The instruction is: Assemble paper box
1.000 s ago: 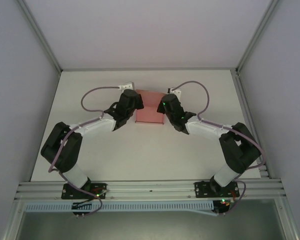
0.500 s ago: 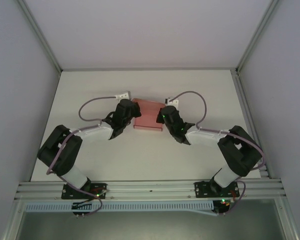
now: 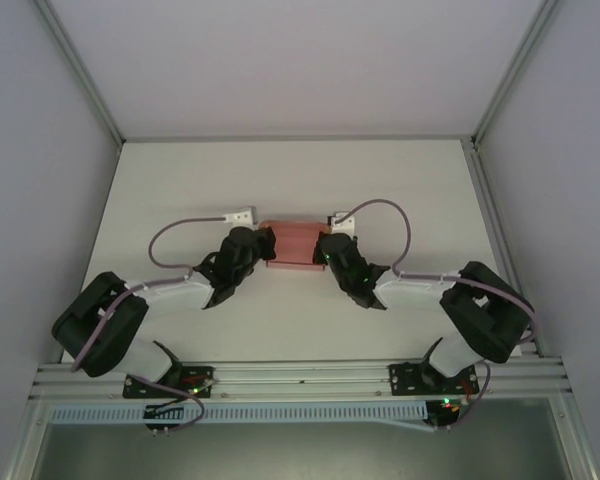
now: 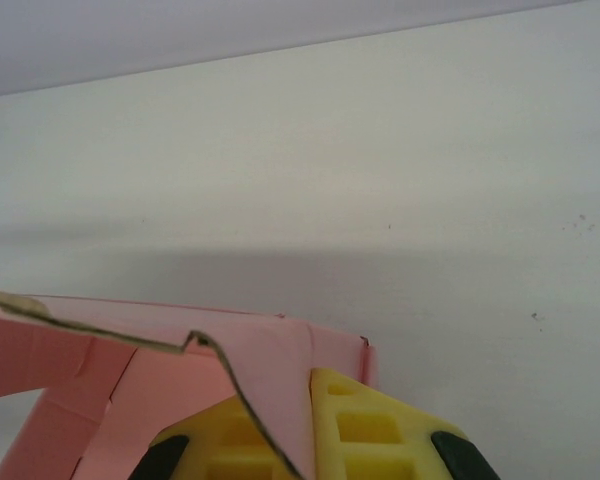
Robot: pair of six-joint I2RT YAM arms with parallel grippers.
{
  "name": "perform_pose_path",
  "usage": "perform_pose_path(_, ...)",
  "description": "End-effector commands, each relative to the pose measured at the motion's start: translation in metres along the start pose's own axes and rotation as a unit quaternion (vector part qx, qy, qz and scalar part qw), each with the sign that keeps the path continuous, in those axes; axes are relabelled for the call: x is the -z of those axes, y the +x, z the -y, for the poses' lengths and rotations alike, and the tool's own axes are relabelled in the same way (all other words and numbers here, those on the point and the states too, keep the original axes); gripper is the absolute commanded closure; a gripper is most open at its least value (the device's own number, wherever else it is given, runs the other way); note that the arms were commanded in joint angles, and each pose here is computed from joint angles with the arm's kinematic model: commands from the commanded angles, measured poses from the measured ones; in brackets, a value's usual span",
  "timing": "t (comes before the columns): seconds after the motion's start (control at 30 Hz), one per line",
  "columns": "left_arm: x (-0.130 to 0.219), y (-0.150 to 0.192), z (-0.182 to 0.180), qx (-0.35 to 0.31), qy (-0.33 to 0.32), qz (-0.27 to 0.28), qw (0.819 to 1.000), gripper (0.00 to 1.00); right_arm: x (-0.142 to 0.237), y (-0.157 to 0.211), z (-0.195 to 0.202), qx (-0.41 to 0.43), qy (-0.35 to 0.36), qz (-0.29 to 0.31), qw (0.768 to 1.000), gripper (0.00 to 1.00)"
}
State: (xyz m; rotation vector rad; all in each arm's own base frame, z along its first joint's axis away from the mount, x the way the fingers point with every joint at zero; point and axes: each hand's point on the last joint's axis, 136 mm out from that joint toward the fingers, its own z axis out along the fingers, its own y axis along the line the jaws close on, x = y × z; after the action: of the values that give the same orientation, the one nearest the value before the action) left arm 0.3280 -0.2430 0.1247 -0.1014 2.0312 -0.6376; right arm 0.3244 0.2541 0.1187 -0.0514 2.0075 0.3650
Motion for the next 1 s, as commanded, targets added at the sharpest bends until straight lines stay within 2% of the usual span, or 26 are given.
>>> perform_pose_path(0.0, 0.006, 0.036, -0.015, -0.028, -0.011, -0.046, 0.999, 0.93, 0.006, 0.04, 0.018, 0.03, 0.024, -0.041, 0.998, 0.96)
perform_pose_path(0.3, 0.019, 0.048, -0.02, -0.056, -0.018, -0.06, 0.997, 0.92, 0.02, 0.075, 0.023, 0.059, 0.048, -0.061, 0.995, 0.93)
perform_pose_path(0.43, 0.027, 0.049, -0.022, -0.062, -0.017, -0.06, 0.996, 0.85, 0.026, 0.071, 0.026, 0.06, 0.061, -0.052, 0.995, 0.86)
perform_pose_path(0.47, 0.028, 0.048, -0.023, -0.063, -0.02, -0.058, 0.996, 0.78, 0.027, 0.069, 0.027, 0.061, 0.064, -0.052, 0.995, 0.82)
perform_pose_path(0.53, 0.032, 0.044, -0.025, -0.069, -0.025, -0.05, 0.996, 0.72, 0.029, 0.063, 0.029, 0.065, 0.079, -0.055, 0.993, 0.8)
perform_pose_path(0.63, 0.038, 0.036, -0.025, -0.075, -0.029, -0.042, 0.996, 0.43, 0.034, 0.054, 0.028, 0.081, 0.086, -0.06, 0.991, 0.73)
perform_pose_path(0.7, 0.043, 0.03, -0.023, -0.08, -0.029, -0.037, 0.996, 0.23, 0.038, 0.048, 0.026, 0.079, 0.081, -0.058, 0.992, 0.63)
perform_pose_path(0.8, 0.053, 0.021, -0.019, -0.089, -0.025, -0.032, 0.995, 0.01, 0.047, 0.041, 0.023, 0.071, 0.063, -0.055, 0.994, 0.39)
perform_pose_path(0.87, 0.06, 0.014, -0.02, -0.094, -0.031, -0.026, 0.995, 0.0, 0.055, 0.037, 0.021, 0.069, 0.049, -0.054, 0.995, 0.29)
perform_pose_path(0.97, 0.075, -0.001, -0.013, -0.093, -0.022, -0.013, 0.995, 0.0, 0.071, 0.027, 0.017, 0.069, 0.013, -0.05, 0.996, 0.22)
